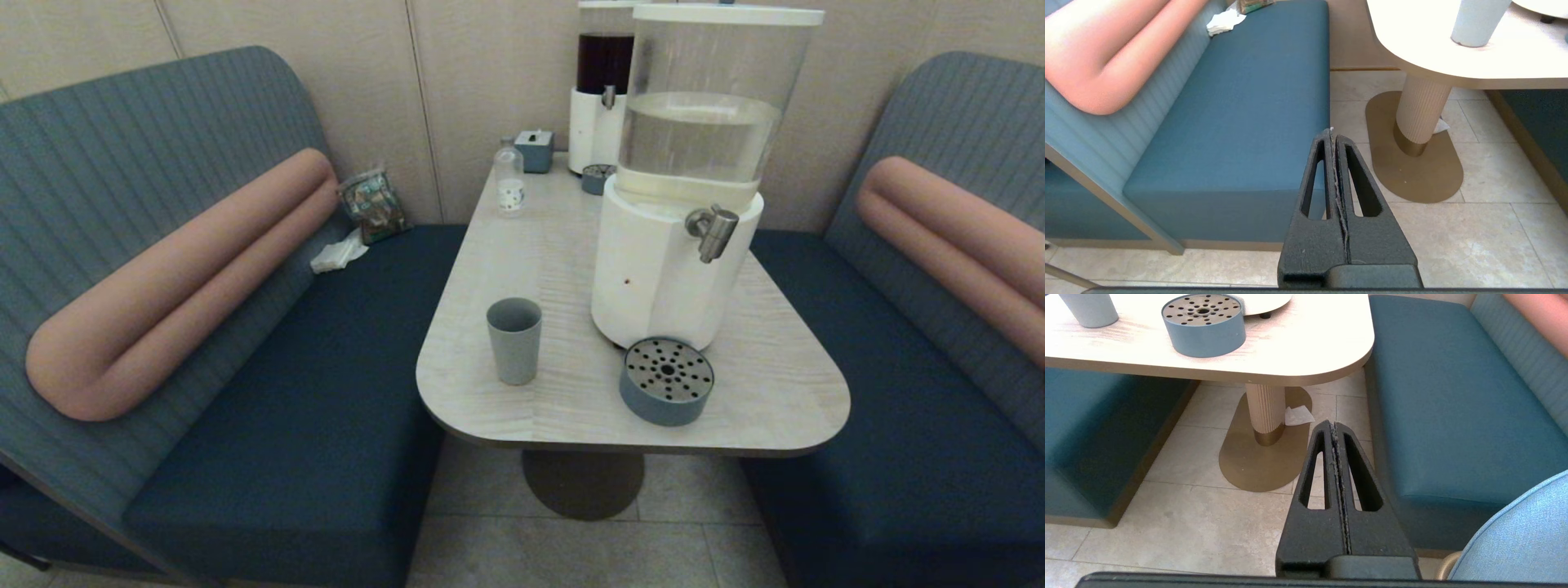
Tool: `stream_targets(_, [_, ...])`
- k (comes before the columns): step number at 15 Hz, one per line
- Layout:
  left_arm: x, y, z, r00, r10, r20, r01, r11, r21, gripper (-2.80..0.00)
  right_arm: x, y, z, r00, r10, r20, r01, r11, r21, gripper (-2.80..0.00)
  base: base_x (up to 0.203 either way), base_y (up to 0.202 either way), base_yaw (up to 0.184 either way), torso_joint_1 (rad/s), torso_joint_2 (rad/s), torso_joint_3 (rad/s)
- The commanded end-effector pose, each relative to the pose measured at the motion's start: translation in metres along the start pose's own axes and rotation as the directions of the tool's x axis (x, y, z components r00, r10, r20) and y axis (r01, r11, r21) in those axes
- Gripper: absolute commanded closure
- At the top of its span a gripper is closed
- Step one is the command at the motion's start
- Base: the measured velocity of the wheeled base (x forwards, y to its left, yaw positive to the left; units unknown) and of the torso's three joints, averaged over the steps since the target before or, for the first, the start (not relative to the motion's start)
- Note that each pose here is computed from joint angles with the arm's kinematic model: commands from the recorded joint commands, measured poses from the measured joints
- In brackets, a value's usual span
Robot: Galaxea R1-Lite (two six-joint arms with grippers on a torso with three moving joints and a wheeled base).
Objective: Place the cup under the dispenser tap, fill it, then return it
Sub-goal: Pick up the cup
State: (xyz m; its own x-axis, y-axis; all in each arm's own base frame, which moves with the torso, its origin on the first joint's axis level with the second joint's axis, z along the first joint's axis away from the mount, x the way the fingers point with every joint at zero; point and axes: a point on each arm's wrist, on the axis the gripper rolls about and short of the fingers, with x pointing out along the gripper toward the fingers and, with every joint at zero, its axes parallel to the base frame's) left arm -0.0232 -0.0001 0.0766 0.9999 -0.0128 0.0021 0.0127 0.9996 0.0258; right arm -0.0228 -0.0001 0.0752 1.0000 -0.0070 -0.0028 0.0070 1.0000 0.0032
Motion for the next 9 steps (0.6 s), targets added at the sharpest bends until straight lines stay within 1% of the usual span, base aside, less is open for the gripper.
stream_targets(1, [-0.003, 0.0, 0.01, 0.999, 0.001, 0.035, -0.001, 1.0, 0.0, 0.0, 0.0, 0.0, 0.0, 1.0, -0.001, -0.001, 0.001, 1.0, 0.0, 0.0, 0.0, 0.0, 0.0, 0.0, 0.0, 0.0])
stream_targets(2, [-0.005, 0.0, 0.014, 0.999, 0.0, 0.046, 0.0, 1.0, 0.001, 0.0, 0.0, 0.0, 0.0, 1.0, -0.001, -0.002, 0.001, 1.0, 0.001, 0.0, 0.0, 0.0, 0.0, 0.0, 0.0, 0.0])
stream_targets(4, [-0.014, 0.001, 0.037, 0.995, -0.01, 0.1, 0.009, 1.0, 0.007, 0.0, 0.0, 0.0, 0.0, 1.0, -0.001, -0.002, 0.001, 1.0, 0.0, 0.0, 0.0, 0.0, 0.0, 0.0, 0.0, 0.0])
stream_targets(6, [-0.027, 0.0, 0.063, 0.992, -0.04, 0.118, 0.039, 0.999, 0.015, 0.0, 0.0, 0.0, 0.0, 1.0, -0.001, -0.001, 0.001, 1.0, 0.0, 0.0, 0.0, 0.0, 0.0, 0.0, 0.0, 0.0])
stream_targets(7, [-0.031, 0.0, 0.075, 0.99, -0.071, 0.121, 0.069, 0.997, 0.023, 0.0, 0.0, 0.0, 0.0, 1.0, -0.001, -0.002, 0.001, 1.0, 0.001, 0.0, 0.0, 0.0, 0.0, 0.0, 0.0, 0.0])
stream_targets(9, [-0.025, 0.0, 0.1, 0.989, -0.114, 0.092, 0.111, 0.993, 0.032, 0.0, 0.0, 0.0, 0.0, 1.0, -0.001, -0.002, 0.001, 1.0, 0.001, 0.0, 0.0, 0.0, 0.0, 0.0, 0.0, 0.0])
